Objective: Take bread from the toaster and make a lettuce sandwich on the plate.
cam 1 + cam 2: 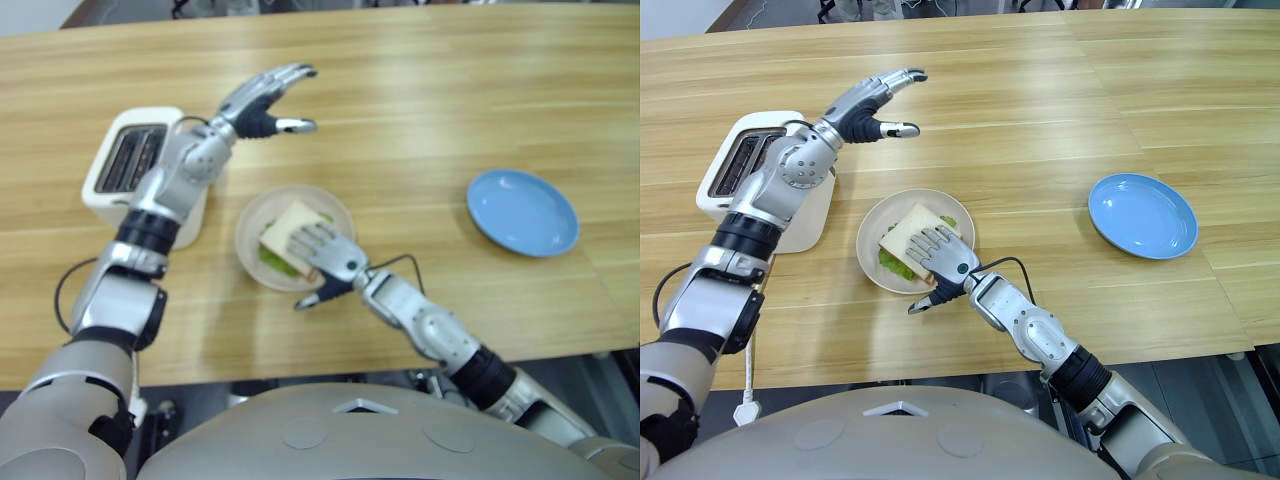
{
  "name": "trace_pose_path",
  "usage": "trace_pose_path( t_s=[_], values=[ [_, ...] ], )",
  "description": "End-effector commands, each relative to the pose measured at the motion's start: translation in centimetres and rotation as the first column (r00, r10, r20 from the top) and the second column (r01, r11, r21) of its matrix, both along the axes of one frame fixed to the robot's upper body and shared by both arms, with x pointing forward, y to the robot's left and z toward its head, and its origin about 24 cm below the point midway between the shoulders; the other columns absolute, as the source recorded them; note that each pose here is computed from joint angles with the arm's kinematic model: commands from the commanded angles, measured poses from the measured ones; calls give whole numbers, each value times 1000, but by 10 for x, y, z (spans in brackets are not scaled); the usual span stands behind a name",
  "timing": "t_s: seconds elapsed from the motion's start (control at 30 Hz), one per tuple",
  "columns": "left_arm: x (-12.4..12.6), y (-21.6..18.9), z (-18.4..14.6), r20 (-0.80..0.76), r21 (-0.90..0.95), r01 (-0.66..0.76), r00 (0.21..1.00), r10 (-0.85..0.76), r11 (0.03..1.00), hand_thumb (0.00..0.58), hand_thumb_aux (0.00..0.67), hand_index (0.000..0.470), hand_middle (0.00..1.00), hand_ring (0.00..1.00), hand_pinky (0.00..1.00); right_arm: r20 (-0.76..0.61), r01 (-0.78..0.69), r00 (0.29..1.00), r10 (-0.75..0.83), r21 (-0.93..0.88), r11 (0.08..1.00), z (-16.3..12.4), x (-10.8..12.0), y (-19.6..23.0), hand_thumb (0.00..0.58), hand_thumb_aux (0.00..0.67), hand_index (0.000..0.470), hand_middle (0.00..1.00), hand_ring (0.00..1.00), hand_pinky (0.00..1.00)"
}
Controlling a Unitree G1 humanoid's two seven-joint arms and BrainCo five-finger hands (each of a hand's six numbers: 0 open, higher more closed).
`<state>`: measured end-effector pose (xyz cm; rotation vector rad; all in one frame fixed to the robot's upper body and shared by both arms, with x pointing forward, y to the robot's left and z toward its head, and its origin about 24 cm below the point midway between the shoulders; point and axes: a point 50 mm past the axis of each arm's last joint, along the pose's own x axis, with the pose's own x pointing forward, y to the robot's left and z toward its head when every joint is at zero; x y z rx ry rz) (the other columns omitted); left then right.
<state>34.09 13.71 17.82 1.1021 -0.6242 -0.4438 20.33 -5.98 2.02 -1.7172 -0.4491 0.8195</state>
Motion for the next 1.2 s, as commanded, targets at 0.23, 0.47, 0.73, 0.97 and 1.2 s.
trace_pose_path(
  t_s=[0.23, 0.47, 0.73, 0.97, 1.2],
  values=[
    [-35, 30, -19, -238, -183, -43, 971, -2, 982, 0, 0, 0, 0, 0, 0, 122, 39, 991, -64, 200, 979, 40, 14, -29, 0, 0, 0, 0, 0, 0],
    [-50, 47, -16, -281, -295, -81, 960, -6, 952, 0, 0, 0, 0, 0, 0, 397, -47, 909, -129, 405, 913, 106, 23, -48, 0, 0, 0, 0, 0, 0],
    [-70, 67, 14, -266, -268, -56, 964, -18, 962, 0, 0, 0, 0, 0, 0, 328, -10, 932, -155, 450, 893, 122, 17, -65, 0, 0, 0, 0, 0, 0],
    [-109, 84, -31, -658, -16, 82, 749, -73, 996, 580, 670, 460, 1000, 1000, 1000, -300, 271, 939, -169, 342, 900, 92, 4, -108, 580, 670, 460, 1000, 1000, 1000],
    [-148, 98, -82, -876, 250, 232, 468, 117, 940, 580, 670, 460, 1000, 1000, 1000, -711, 349, 667, -222, 34, 937, 55, -38, -131, 580, 670, 460, 1000, 1000, 1000]
  ],
)
